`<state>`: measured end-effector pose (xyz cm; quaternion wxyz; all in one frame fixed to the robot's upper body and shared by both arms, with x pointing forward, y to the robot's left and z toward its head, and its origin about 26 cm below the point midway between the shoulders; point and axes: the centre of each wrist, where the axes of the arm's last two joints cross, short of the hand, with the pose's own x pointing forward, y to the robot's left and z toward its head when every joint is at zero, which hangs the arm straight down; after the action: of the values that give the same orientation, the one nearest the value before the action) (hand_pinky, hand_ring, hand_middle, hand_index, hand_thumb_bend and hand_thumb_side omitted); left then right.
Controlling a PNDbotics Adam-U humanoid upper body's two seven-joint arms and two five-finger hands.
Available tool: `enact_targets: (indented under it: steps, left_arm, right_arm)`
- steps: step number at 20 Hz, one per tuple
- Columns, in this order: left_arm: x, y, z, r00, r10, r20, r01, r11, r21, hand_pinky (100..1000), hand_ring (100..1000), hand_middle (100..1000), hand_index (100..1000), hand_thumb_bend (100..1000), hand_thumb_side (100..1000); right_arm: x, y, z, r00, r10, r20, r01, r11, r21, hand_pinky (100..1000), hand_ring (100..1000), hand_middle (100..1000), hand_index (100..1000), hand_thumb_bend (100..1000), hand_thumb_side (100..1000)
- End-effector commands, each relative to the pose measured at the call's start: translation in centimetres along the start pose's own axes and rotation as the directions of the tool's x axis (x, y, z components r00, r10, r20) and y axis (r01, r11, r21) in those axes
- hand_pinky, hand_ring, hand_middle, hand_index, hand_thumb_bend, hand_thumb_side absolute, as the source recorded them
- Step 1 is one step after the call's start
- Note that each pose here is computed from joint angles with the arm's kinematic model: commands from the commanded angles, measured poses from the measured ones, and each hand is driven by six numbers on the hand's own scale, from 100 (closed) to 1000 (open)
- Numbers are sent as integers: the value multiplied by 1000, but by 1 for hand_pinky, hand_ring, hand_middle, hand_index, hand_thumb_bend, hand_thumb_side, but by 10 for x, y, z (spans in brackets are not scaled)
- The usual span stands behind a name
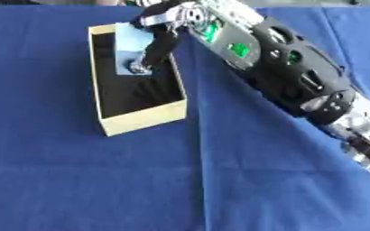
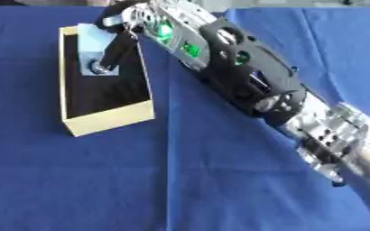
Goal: Pick up objects on the table and place them in the box.
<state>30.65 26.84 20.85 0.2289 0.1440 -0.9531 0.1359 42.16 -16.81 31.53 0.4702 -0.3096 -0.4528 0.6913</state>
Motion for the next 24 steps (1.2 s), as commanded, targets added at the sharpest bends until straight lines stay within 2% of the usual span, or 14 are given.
enact_targets:
  steps: [1,9,14,15,16,17,18,19,21,24]
  left_arm:
    - [7,0,-7,999,6,35,-5,1000,-18,490,733,625,731,100,710]
    - [6,0,-6,1000,4,29,-4,1000,-22,490,733,624,732,100,710]
    - [6,0,-6,1000,3,27,-2,1000,-24,490,734,625,732,100,712]
    - [6,0,-6,1000,2,27,-1,1000,-23,490,734,625,731,100,712]
    - [6,1,-5,1000,1,26,-1,1000,-22,490,734,624,731,100,712]
    - [6,1,-5,1000,0,25,0,1000,-21,490,733,624,731,100,712]
    - [6,1,-5,1000,-2,25,2,1000,-19,490,733,624,731,100,712]
    - [6,2,-5,1000,-5,26,5,1000,-17,490,733,624,731,100,712]
    - [6,3,-5,1000,-9,27,10,1000,-12,490,733,624,731,100,712]
    - [6,5,-6,999,-18,32,18,1000,-6,490,733,624,731,100,711]
  right_arm:
    - [-4,-7,2,1000,15,-17,-15,1000,2,891,1000,1000,1000,440,626]
    - [-5,-9,5,1000,-15,20,15,1000,6,915,1000,1000,1000,598,719]
    - [-3,-14,14,999,-25,25,25,999,-21,906,1000,1000,1000,549,723]
    - [-3,-17,19,999,-30,30,31,999,-39,897,1000,1000,1000,461,753]
    - [-2,-23,28,999,-37,37,39,997,-68,893,1000,1000,1000,438,767]
    - [0,-28,39,998,-41,45,46,993,-106,882,997,1000,1000,363,806]
    - [1,-34,55,997,-43,57,52,984,-168,865,978,963,1000,230,863]
    - [2,-40,75,997,-42,71,58,968,-244,857,968,932,982,154,899]
    - [4,-44,108,994,-51,98,83,930,-358,838,948,892,948,100,939]
    - [3,-40,160,989,-62,136,122,858,-500,805,915,853,906,100,973]
